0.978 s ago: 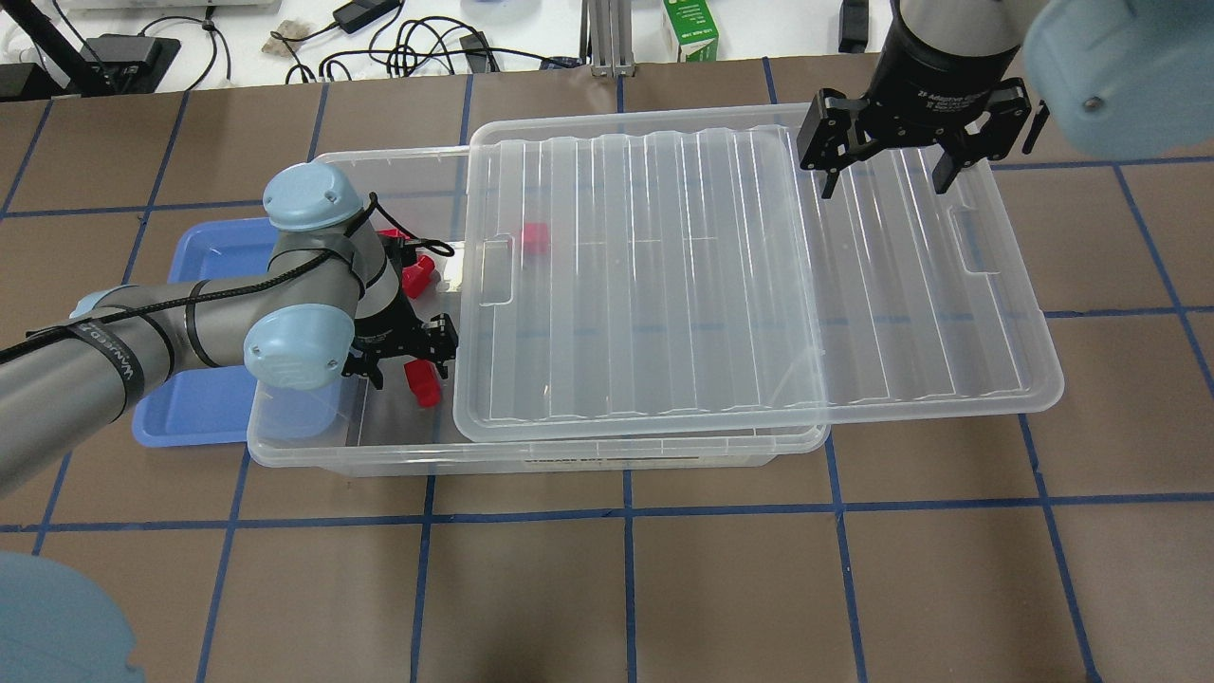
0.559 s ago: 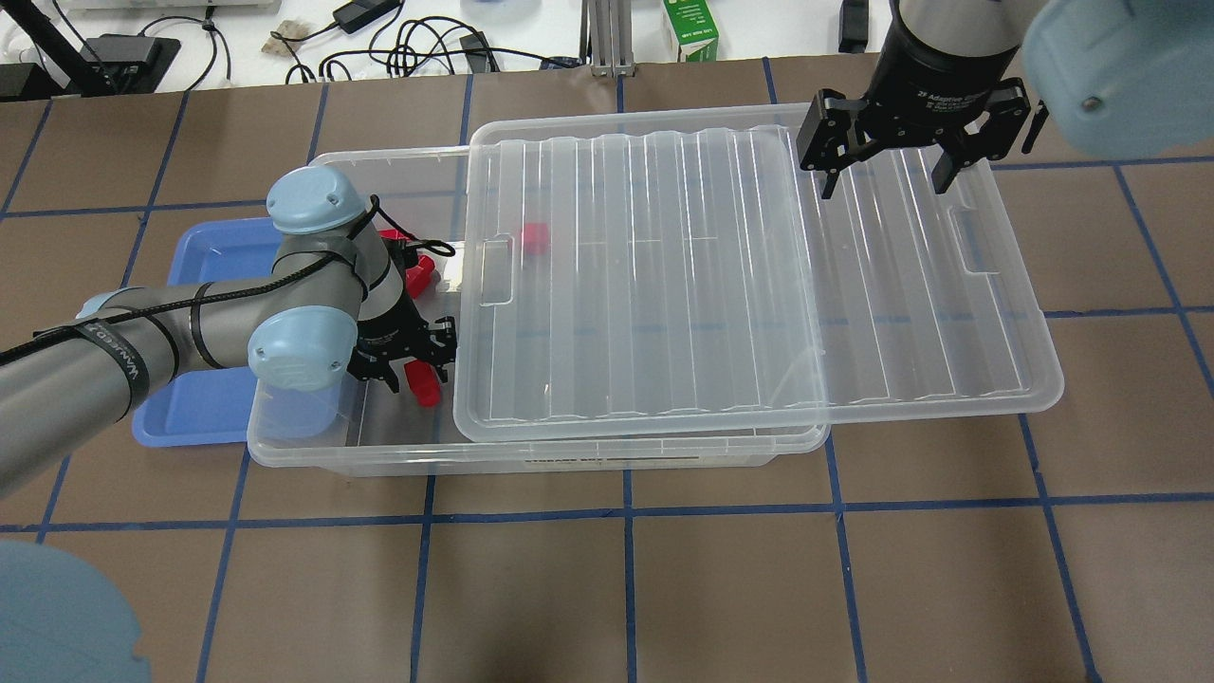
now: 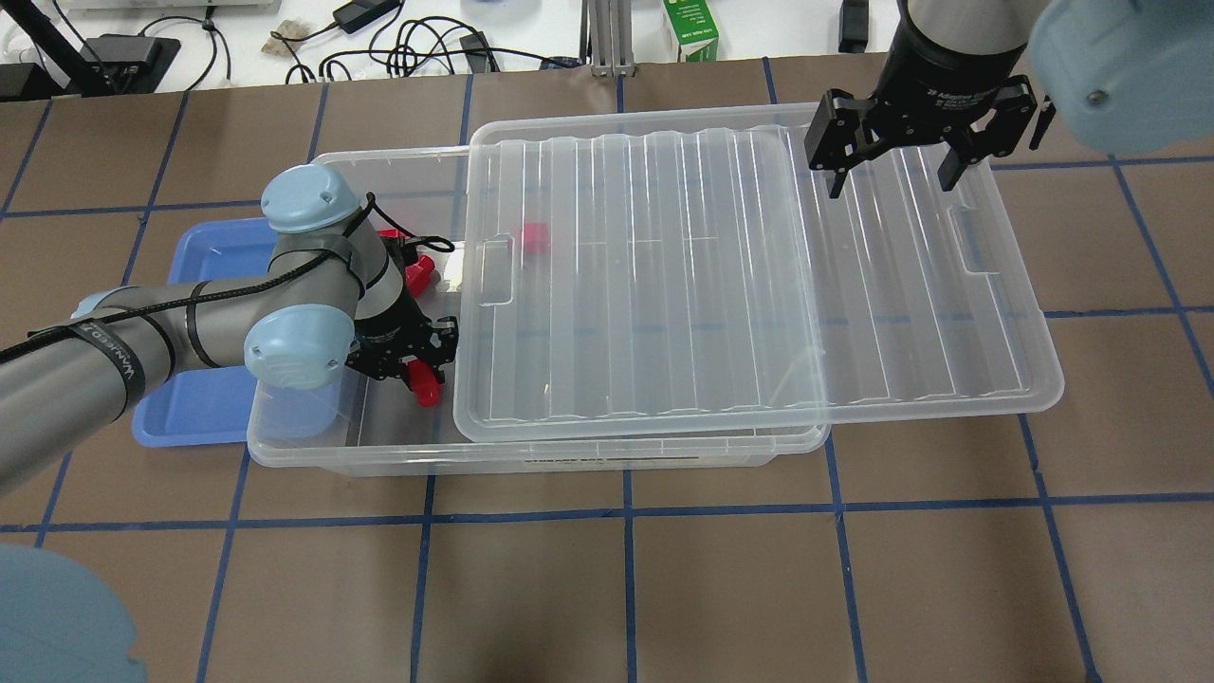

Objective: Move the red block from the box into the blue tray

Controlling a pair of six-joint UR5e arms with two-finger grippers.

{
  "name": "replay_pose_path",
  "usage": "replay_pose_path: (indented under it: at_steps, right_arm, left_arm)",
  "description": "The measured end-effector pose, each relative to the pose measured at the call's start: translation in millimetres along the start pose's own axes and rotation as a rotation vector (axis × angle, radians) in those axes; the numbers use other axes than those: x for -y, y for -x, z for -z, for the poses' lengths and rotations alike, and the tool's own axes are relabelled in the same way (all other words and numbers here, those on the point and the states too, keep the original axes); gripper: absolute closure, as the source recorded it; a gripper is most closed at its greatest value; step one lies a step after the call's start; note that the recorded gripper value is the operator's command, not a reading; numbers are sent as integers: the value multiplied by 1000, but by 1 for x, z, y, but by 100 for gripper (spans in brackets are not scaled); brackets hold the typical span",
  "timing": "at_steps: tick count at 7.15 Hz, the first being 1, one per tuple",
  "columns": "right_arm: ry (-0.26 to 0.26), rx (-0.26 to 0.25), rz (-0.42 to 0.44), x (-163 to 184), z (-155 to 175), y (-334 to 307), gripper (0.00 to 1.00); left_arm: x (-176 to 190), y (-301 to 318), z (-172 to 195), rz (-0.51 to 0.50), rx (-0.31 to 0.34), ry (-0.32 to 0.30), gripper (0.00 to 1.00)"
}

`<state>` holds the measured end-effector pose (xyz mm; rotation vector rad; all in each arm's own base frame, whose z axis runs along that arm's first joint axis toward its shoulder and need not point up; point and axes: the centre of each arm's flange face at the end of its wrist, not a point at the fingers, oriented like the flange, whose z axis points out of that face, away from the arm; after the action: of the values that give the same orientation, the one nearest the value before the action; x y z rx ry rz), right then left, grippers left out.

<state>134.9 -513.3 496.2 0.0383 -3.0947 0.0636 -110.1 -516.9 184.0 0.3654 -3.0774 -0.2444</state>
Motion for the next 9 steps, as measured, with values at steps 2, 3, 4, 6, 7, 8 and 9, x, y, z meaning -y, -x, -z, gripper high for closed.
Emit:
replay_pose_path:
  at_steps: [2,3,4,6,7,8,9]
  right_arm:
    - [19,2,12,12,-8,-76,0]
    - [32,8,-2,13,-13,-112,0]
    - [45,14,-2,11,-22,-135,0]
    - [39,22,14,17,-53,-150,0]
    - [29,24,42,25,-83,-159,0]
    - [26,30,62,29,-115,-172,0]
    - [24,35,64,31,-141,-182,0]
  left_arm:
    - [6,9,30,13,-3,-31,100]
    - [9,9,63,15,-4,-37,100]
    - [14,8,111,11,-3,-32,100]
    - [28,21,191,-69,0,-40,99]
    - [43,57,209,-119,-6,-53,99]
    - [58,103,214,-162,-15,-57,99]
    - [70,145,206,-215,-24,-50,99]
